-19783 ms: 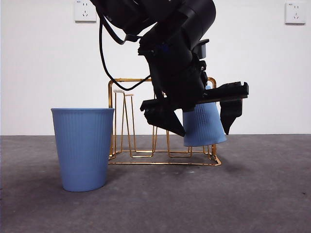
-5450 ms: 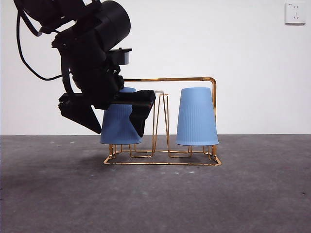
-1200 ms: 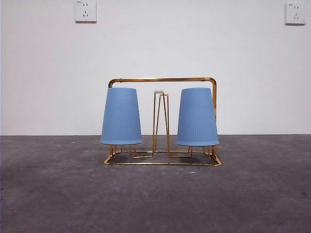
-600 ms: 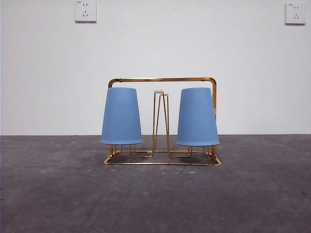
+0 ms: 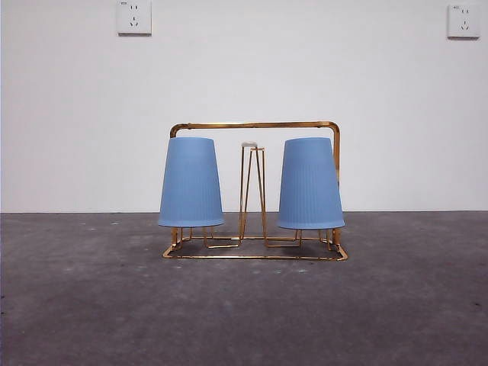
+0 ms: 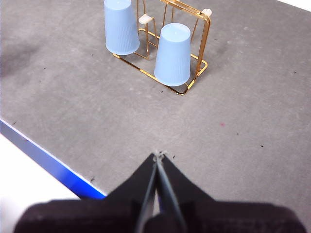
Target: Pick up cup 1,put cup 1 in the cup rack,pick up cup 2,put cup 2 in the cup rack
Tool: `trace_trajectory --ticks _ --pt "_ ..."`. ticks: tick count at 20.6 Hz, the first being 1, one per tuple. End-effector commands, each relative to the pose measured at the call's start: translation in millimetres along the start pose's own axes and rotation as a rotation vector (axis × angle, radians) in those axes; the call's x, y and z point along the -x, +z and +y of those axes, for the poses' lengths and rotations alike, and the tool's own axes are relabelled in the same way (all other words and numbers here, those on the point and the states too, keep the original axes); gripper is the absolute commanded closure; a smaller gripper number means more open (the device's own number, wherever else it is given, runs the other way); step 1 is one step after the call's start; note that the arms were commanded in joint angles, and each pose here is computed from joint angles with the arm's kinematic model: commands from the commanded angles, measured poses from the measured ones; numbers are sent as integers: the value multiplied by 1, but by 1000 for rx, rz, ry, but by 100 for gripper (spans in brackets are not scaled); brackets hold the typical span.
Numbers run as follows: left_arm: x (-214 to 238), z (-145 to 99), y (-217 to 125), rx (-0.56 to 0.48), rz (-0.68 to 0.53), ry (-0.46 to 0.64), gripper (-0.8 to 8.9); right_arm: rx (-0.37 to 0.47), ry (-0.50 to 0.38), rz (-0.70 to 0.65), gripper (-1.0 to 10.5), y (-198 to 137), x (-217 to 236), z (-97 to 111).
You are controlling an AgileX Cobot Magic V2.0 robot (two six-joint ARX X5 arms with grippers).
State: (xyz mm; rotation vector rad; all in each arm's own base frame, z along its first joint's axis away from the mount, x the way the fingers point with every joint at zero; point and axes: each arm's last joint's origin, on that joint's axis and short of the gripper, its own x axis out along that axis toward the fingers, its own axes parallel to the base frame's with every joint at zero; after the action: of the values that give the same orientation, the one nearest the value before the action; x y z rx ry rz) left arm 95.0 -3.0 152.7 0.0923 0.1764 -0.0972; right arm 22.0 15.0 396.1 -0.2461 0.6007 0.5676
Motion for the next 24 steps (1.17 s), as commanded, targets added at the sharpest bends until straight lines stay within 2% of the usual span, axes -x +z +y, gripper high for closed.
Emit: trace_trajectory --ticks 1,14,15,17,20,24 --pt "-1 0 -2 12 8 2 817 -5 -7 26 946 -2 -1 0" --pt "-2 0 -3 12 16 1 817 -9 -23 26 946 -3 -1 -1" --pt "-2 0 -3 12 16 1 817 13 -59 23 946 -3 0 -2" --pt "-2 0 -3 12 16 1 817 -29 -150 -21 946 0 2 -5" --pt "-2 0 -3 12 16 2 817 -129 -311 -204 946 11 8 -11" --pt "-2 0 -3 12 16 1 817 -134 -416 -423 946 8 -3 -17"
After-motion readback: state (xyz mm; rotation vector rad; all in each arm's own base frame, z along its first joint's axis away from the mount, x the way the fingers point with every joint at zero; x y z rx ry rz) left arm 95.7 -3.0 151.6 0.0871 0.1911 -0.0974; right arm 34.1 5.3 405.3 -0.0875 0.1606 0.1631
